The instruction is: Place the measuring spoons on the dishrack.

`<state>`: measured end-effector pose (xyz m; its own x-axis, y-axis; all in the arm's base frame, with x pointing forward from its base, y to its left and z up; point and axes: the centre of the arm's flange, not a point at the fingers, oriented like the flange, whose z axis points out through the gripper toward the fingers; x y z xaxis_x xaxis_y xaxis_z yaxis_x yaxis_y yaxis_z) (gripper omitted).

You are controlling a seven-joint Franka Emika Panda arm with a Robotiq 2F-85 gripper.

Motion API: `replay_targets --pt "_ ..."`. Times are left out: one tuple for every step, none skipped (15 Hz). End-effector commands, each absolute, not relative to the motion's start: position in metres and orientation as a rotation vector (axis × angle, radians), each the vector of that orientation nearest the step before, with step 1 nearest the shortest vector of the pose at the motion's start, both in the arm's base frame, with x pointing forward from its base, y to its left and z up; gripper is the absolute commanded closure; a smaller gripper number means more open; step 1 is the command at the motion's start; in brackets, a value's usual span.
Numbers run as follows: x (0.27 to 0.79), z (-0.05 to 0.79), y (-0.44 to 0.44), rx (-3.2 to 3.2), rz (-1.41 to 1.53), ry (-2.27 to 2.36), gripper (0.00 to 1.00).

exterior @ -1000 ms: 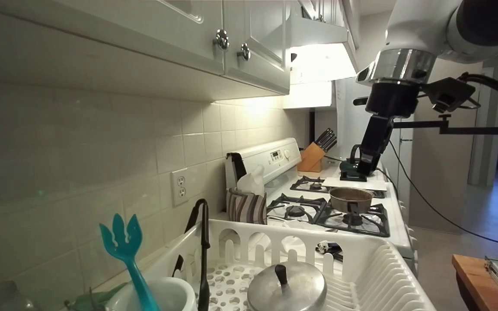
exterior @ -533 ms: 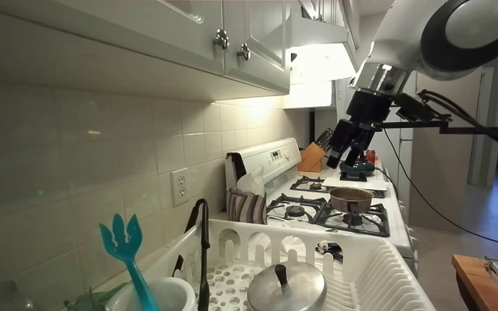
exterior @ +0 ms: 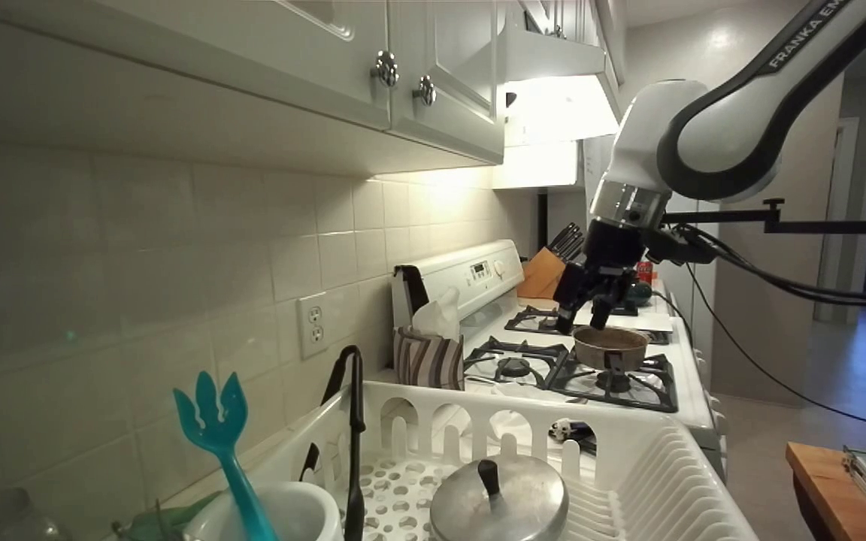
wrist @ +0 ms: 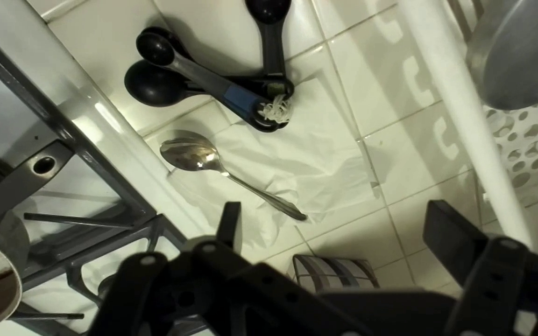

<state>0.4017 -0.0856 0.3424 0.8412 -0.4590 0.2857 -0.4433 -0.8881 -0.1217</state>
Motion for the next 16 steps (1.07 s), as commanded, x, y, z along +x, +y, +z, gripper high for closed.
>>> replay_targets --pt "0.415 0.31 -0.107 -2.972 -0.476 0.714 0.0" --pt "0.415 0.299 -0.109 -2.978 -0.482 0.702 0.0" --pt "0.414 0.289 -0.111 -2.984 -0.5 0.679 0.0" --pt "0.414 0.28 -0.113 -2.996 -0.521 0.661 0.0" --pt "0.415 0.273 -0.114 -3.004 -0.533 0.644 0.0" --pt "0.415 0.267 -0.115 -3.009 -0.544 0.631 0.0" --pt "0.415 0.26 -0.116 -3.012 -0.55 0.61 0.0" --pt "0.414 0.254 -0.116 -3.012 -0.552 0.596 0.0" --pt "0.413 0.247 -0.115 -3.006 -0.536 0.587 0.0" --pt "0.412 0.241 -0.113 -3.005 -0.516 0.569 0.0" --pt "0.411 0.235 -0.111 -3.009 -0.499 0.551 0.0" --pt "0.411 0.232 -0.109 -3.015 -0.473 0.528 0.0" --pt "0.412 0.228 -0.11 -3.058 -0.456 0.487 0.0" --pt "0.412 0.226 -0.112 -3.077 -0.461 0.451 0.0" --pt "0.413 0.223 -0.115 -3.084 -0.471 0.421 0.0" --pt "0.412 0.22 -0.119 -3.093 -0.481 0.382 0.0"
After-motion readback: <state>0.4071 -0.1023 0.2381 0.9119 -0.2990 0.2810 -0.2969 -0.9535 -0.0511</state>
